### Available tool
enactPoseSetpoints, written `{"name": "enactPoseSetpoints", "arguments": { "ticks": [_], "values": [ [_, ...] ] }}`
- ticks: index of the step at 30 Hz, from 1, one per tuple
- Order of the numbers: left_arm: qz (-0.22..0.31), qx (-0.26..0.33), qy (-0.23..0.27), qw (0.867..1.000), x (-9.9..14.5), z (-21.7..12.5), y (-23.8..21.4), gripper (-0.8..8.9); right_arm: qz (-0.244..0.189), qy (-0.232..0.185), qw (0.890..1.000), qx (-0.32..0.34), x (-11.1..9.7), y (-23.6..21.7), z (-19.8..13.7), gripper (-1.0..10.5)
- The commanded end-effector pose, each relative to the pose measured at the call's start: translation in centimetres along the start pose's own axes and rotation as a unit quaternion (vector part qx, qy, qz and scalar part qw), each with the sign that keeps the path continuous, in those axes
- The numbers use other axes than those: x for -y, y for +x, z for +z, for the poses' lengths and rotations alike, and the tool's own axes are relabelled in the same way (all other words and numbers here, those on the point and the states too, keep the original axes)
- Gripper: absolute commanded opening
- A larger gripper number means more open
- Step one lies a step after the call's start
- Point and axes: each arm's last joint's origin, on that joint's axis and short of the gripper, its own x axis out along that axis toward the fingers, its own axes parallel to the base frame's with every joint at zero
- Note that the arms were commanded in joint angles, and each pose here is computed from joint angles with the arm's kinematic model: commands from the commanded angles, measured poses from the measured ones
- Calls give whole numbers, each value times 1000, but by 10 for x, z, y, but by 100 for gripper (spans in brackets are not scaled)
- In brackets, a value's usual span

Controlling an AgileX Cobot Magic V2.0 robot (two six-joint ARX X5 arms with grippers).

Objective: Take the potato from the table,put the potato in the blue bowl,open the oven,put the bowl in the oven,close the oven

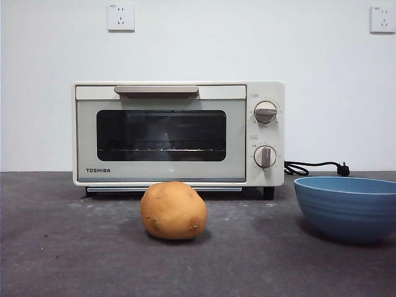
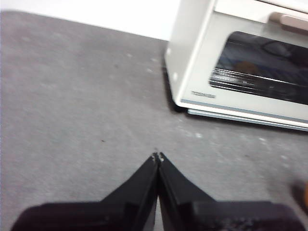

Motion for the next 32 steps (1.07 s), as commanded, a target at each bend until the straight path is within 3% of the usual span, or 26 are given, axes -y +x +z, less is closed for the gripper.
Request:
{"name": "enactPoseSetpoints", "arguments": {
  "ticks": [1, 12, 18, 23, 32],
  "values": [
    [-18, -3, -29, 999, 2, 4, -2, -8, 10, 30, 999, 5, -3, -2, 9, -13],
    [-56, 18, -38, 998, 19, 64, -30, -8, 28, 28, 999, 12, -21, -11, 69, -13],
    [-97, -2, -18, 995, 31, 105, -41, -8, 52, -21, 998, -37, -35, -19, 111, -12],
    [-141, -30, 9, 990, 40, 134, -46, -8, 92, -47, 991, -82, -47, -24, 144, -12],
    [-232, -84, 46, 968, 54, 170, -58, -8, 160, -96, 971, -151, -68, -34, 196, -12]
  ]
}}
